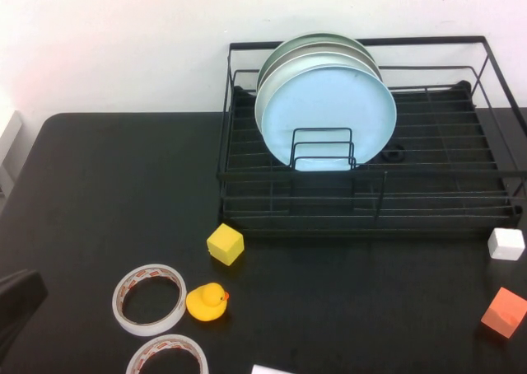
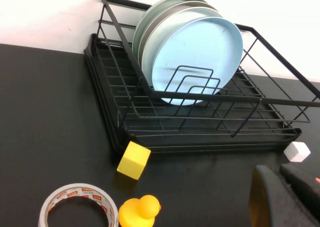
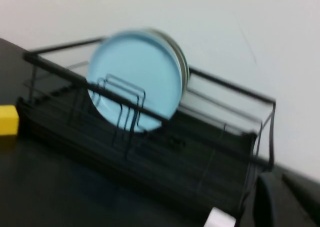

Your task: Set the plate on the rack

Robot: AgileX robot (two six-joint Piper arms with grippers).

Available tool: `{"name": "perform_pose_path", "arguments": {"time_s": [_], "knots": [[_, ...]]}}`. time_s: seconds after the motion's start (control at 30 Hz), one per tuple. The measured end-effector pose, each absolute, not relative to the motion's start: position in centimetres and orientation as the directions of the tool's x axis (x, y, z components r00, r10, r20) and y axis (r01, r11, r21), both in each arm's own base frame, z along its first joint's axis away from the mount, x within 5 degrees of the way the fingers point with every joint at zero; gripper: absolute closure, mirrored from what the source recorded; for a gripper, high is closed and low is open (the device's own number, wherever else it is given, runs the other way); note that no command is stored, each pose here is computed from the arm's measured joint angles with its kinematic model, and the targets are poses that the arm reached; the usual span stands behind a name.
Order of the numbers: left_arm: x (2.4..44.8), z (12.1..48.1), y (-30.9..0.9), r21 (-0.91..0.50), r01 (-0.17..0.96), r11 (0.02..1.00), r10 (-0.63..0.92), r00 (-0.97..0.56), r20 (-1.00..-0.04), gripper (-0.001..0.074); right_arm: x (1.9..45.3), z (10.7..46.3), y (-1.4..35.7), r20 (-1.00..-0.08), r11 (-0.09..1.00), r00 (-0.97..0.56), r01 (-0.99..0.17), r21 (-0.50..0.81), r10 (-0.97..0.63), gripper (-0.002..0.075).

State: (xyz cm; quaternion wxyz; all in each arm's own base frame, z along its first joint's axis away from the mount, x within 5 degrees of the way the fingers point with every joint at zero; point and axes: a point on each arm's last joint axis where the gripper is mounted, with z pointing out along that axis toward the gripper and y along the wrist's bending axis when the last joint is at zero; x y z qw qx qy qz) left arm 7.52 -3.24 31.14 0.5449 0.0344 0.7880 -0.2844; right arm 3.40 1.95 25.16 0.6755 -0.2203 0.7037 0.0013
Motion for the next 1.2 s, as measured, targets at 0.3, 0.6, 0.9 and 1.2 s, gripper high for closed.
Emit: {"name": "perform_pose_path", "arguments": {"time_s": [0.3, 0.6, 0.9, 1.2], "knots": [[7.5, 31.1, -3.2, -0.409, 0.365, 0.836, -0.254, -0.403, -0.879, 0.0736, 5.4, 17.9, 0.6, -0.968, 0.984, -0.194, -0.113, -0.137, -0.157, 0.0714], [7.5, 31.1, -3.2, -0.407, 0.366, 0.837, -0.252, -0.402, -0.88, 0.0736, 5.2, 17.2, -0.6, -0.952, 0.994, -0.299, 0.06, -0.089, -0.067, 0.0714], [7.5, 31.1, -3.2, -0.407, 0.366, 0.837, -0.252, -0.402, -0.88, 0.0736, 5.2, 17.1, -0.6, -0.948, 0.994, -0.312, 0.061, -0.085, -0.062, 0.0714], [7.5, 31.1, -3.2, -0.402, 0.368, 0.838, -0.248, -0.4, -0.882, 0.0736, 5.1, 17.1, -0.6, -0.947, 0.995, -0.315, 0.062, -0.083, -0.059, 0.0714]]}}
